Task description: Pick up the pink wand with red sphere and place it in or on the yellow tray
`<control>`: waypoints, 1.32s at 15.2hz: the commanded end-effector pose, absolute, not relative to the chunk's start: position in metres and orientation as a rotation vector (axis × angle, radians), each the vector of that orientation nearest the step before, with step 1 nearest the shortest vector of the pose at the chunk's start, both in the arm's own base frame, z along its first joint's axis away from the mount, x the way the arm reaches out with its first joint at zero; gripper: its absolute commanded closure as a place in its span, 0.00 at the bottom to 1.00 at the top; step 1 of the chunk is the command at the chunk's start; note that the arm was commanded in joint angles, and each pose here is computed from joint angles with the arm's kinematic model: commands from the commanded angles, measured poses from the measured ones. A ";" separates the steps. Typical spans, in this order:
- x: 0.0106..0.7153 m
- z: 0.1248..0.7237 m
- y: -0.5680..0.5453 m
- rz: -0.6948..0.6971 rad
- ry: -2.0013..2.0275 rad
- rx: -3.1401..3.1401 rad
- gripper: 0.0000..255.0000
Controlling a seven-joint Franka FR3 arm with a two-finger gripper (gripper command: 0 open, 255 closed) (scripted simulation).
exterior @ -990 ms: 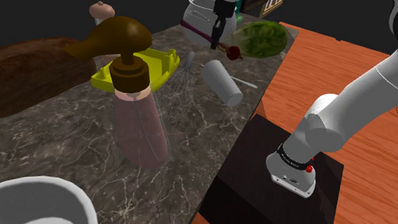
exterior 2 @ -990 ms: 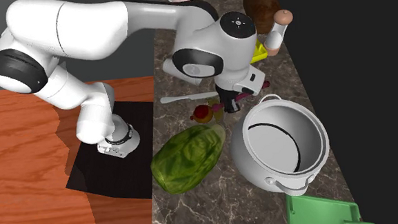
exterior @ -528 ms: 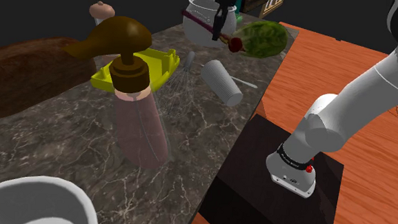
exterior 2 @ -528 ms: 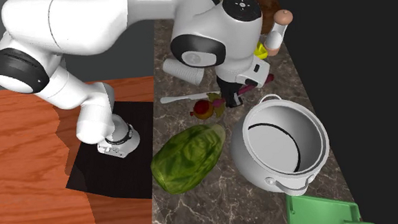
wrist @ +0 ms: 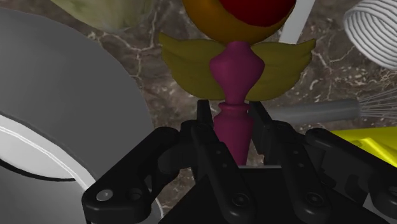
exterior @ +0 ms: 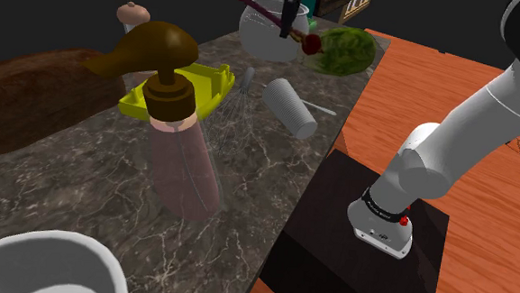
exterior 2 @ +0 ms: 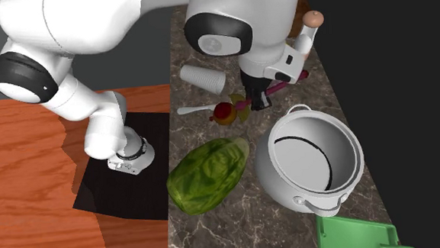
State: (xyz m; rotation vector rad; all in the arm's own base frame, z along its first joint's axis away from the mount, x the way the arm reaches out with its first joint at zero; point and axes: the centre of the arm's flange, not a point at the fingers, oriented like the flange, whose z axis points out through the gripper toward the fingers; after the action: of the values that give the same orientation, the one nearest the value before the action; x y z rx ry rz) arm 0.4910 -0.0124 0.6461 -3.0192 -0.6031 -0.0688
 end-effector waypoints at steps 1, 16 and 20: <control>0.491 0.656 -0.012 -0.068 -0.603 -3.019 1.00; 0.504 0.691 0.092 -0.068 -0.603 -3.019 1.00; 0.511 0.691 0.145 -0.068 -0.603 -3.019 1.00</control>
State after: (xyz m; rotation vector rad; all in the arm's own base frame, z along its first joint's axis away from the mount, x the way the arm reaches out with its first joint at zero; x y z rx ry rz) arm 0.5091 0.1275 0.6918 -3.0188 -0.6050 -0.0678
